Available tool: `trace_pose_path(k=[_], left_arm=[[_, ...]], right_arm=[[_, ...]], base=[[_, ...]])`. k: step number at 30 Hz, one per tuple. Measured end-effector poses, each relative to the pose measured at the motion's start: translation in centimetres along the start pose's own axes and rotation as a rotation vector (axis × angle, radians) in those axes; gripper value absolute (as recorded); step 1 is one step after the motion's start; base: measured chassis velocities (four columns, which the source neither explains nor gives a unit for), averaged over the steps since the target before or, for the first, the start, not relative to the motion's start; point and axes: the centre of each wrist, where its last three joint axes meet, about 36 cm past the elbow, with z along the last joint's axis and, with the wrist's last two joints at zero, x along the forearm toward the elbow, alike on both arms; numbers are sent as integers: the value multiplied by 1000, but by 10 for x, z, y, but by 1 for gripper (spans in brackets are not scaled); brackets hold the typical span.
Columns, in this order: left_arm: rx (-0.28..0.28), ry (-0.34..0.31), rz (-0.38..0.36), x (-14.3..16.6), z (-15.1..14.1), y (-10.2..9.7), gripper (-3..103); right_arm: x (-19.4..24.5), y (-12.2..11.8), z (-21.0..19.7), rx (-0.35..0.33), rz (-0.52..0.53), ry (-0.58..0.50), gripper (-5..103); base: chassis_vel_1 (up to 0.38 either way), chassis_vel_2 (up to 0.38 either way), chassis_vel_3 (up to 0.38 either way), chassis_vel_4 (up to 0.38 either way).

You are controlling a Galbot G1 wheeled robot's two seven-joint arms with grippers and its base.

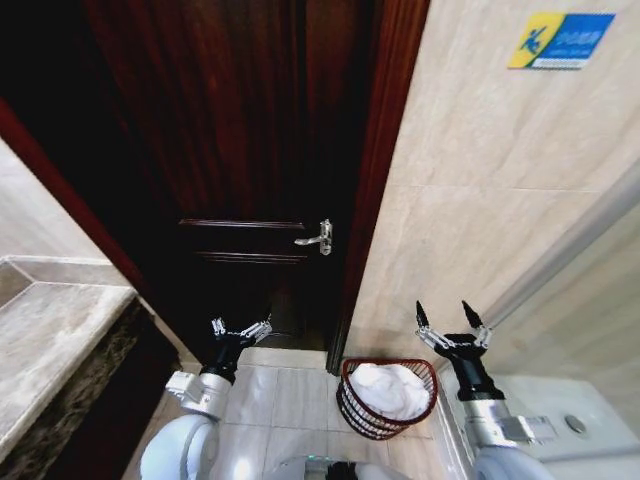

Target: Discard the used towel into the hamper.

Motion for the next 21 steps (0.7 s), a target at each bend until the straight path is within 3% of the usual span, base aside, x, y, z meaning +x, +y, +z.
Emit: trace_pose_path(k=[21], left_arm=[[0, 0, 0, 0, 0, 0, 100]], right_arm=[[0, 0, 0, 0, 0, 0, 100]], base=[[-9, -9, 8, 9]])
